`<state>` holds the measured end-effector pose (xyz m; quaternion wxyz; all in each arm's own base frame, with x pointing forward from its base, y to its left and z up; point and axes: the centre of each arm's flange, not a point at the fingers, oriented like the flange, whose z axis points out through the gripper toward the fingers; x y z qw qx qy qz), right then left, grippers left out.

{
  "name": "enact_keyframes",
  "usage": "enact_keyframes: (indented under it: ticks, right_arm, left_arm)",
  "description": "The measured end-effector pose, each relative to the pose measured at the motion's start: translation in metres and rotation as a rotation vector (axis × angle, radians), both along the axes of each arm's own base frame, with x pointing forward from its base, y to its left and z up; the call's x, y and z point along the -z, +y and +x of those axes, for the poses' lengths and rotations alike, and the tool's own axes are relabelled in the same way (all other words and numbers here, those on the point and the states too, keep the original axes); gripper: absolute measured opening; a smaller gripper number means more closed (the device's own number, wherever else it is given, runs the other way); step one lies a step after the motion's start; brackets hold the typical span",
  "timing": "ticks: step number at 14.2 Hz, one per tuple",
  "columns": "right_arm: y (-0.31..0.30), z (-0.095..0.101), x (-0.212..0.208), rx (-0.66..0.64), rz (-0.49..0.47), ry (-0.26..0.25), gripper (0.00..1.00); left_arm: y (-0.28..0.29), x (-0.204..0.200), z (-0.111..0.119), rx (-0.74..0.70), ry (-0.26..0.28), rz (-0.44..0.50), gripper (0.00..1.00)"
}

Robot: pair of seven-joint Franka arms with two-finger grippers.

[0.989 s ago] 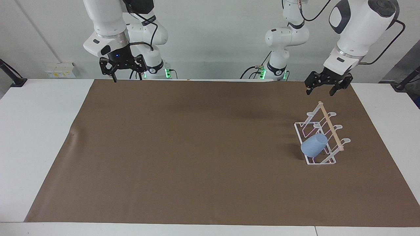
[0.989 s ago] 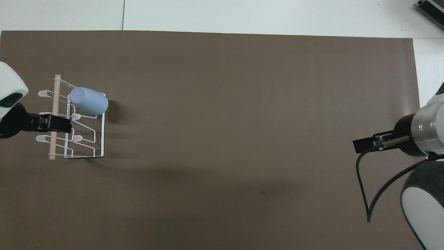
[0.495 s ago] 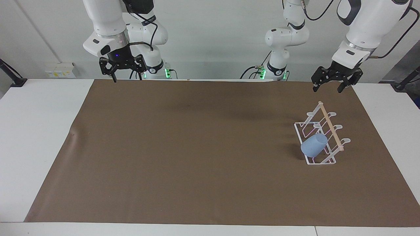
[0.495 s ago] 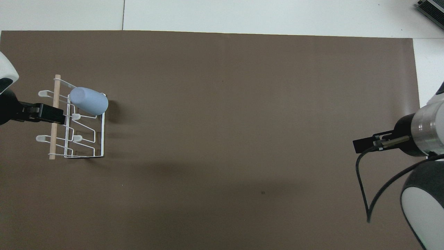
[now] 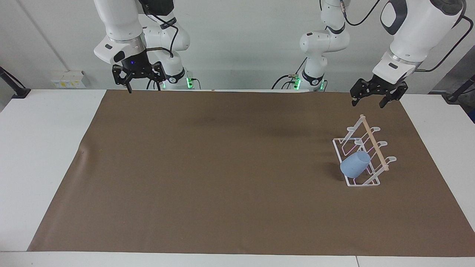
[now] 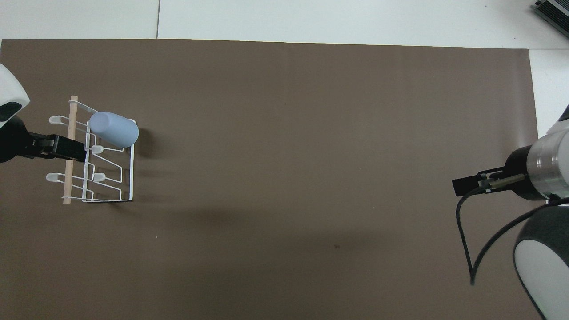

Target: Hang cup on cup holder

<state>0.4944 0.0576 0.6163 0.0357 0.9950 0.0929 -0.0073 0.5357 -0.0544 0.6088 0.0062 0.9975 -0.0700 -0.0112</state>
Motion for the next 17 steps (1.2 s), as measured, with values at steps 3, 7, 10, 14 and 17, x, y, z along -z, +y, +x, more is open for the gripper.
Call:
enact_keyframes:
  ticks: [3,7,10,14,17]
  right_arm:
    - [0.0000,0.0000,0.0000,0.000,0.000,0.000,1.00]
    - [0.0000,0.0000,0.0000,0.000,0.000,0.000,1.00]
    - [0.0000,0.0000,0.0000,0.000,0.000,0.000,1.00]
    - [0.0000,0.0000,0.0000,0.000,0.000,0.000,1.00]
    - [0.0000,0.0000,0.0000,0.000,0.000,0.000,1.00]
  left_arm:
    - [0.0006,-0.0005,-0.0001,0.006,-0.001,-0.004,1.00]
    - [0.0031,-0.0002,-0.0022,0.009,0.018,-0.001,1.00]
    - [0.0038,-0.0062,-0.0020,0.008,0.007,-0.002,1.00]
    - [-0.0005,-0.0063,-0.0024,0.018,0.006,-0.001,1.00]
    - [-0.0005,-0.0066,-0.0025,0.019,0.006,-0.002,1.00]
